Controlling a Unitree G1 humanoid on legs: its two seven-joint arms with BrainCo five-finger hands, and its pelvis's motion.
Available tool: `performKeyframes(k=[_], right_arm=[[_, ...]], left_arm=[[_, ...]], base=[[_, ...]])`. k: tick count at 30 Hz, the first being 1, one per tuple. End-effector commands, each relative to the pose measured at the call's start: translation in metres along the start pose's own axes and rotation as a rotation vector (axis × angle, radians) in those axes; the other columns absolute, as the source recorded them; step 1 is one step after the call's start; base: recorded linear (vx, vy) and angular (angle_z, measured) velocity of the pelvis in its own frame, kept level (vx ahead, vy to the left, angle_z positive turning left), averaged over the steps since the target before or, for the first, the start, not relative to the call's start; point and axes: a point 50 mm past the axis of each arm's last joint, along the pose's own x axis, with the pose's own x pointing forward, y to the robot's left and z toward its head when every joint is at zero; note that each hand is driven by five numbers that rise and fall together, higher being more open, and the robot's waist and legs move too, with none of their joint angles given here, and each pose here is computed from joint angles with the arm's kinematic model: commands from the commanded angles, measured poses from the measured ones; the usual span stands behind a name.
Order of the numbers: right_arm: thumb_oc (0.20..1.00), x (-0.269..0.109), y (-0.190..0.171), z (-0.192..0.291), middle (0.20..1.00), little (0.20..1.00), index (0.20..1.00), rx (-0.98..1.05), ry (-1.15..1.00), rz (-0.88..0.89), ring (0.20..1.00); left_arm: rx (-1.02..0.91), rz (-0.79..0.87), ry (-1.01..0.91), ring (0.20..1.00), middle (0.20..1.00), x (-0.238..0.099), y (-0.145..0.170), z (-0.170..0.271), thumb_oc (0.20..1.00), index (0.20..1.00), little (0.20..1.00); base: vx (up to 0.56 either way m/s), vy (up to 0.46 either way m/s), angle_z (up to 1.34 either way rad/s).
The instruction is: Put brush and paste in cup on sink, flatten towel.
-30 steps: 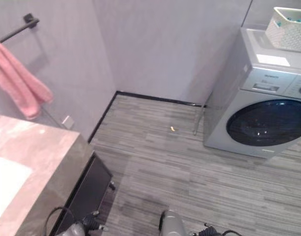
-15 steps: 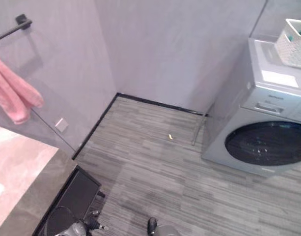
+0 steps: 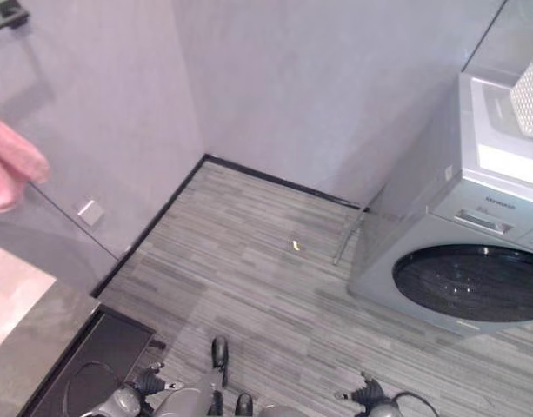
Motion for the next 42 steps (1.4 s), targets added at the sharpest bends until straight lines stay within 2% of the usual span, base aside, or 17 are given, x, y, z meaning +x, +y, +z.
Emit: performKeyframes(k=[1, 9, 13, 22, 28, 36, 42], right_arm=[[1.0, -0.007, -0.005, -0.023, 1.0, 1.0, 1.0, -0.053, 0.028, 0.004, 1.0], [1.0, -0.007, 0.019, -0.023, 1.0, 1.0, 1.0, -0.069, 0.075, 0.098, 1.0], [1.0, -0.006, 0.017, -0.022, 1.0, 1.0, 1.0, -0.01, 0.092, 0.094, 1.0], [1.0, -0.009, 0.027, -0.023, 1.0, 1.0, 1.0, -0.035, 0.072, 0.137, 1.0], [1.0, -0.016, 0.039, -0.039, 1.0, 1.0, 1.0, -0.045, 0.103, 0.188, 1.0], [1.0, -0.01, 0.023, -0.023, 1.0, 1.0, 1.0, 0.03, 0.044, 0.113, 1.0], [1.0, -0.01, 0.016, -0.03, 1.0, 1.0, 1.0, 0.072, 0.082, 0.073, 1.0]], left_arm=[[0.015, -0.061, 0.037, 1.0, 1.0, -0.004, -0.021, -0.008, 1.0, 1.0, 1.0], [-0.06, -0.041, 0.114, 1.0, 1.0, -0.007, -0.016, -0.027, 1.0, 1.0, 1.0], [-0.036, -0.003, 0.097, 1.0, 1.0, -0.003, 0.0, -0.021, 1.0, 1.0, 1.0], [0.009, 0.049, 0.006, 1.0, 1.0, 0.004, 0.021, 0.007, 1.0, 1.0, 1.0], [0.012, 0.05, 0.023, 1.0, 1.0, 0.004, 0.02, 0.002, 1.0, 1.0, 1.0], [-0.063, 0.085, 0.076, 1.0, 1.0, 0.001, 0.026, -0.012, 1.0, 1.0, 1.0], [-0.067, 0.07, 0.071, 1.0, 1.0, 0.001, 0.017, -0.008, 1.0, 1.0, 1.0]], base=[[0.36, 0.027, -0.03], [0.51, 0.139, -0.24], [0.37, 0.208, 0.15], [0.17, 0.044, 0.43], [0.26, -0.233, 1.16], [0.12, -0.208, 0.68], [0.04, -0.076, 0.9]])
